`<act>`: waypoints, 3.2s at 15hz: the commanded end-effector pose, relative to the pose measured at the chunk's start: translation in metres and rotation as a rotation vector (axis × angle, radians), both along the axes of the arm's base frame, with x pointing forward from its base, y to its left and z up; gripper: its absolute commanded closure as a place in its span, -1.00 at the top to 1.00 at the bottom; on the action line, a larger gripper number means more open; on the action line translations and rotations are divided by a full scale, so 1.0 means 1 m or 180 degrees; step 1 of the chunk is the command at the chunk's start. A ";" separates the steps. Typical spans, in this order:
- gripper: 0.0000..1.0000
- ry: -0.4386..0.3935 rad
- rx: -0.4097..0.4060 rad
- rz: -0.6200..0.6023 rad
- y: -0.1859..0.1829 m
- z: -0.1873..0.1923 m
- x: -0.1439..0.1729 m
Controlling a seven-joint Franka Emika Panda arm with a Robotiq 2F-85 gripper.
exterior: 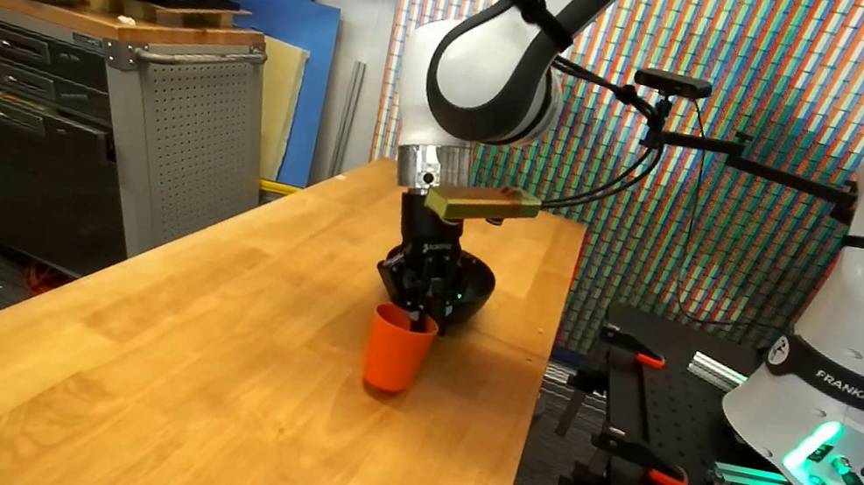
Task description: Place the orange cup inside the black bowl
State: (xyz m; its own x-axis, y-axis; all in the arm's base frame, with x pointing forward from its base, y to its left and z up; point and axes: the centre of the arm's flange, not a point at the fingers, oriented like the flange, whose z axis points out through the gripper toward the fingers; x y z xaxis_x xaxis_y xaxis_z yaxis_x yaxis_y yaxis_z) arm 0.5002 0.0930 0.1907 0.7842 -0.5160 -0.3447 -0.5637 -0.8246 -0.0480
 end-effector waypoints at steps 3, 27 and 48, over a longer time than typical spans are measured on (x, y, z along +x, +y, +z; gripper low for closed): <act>-1.00 -0.0204 0.0272 -0.0217 -0.004 0.029 0.001; -0.97 -0.0360 -0.0533 -0.1505 -0.147 0.052 -0.032; 1.00 -0.0813 -0.0452 0.0629 -0.006 0.255 -0.072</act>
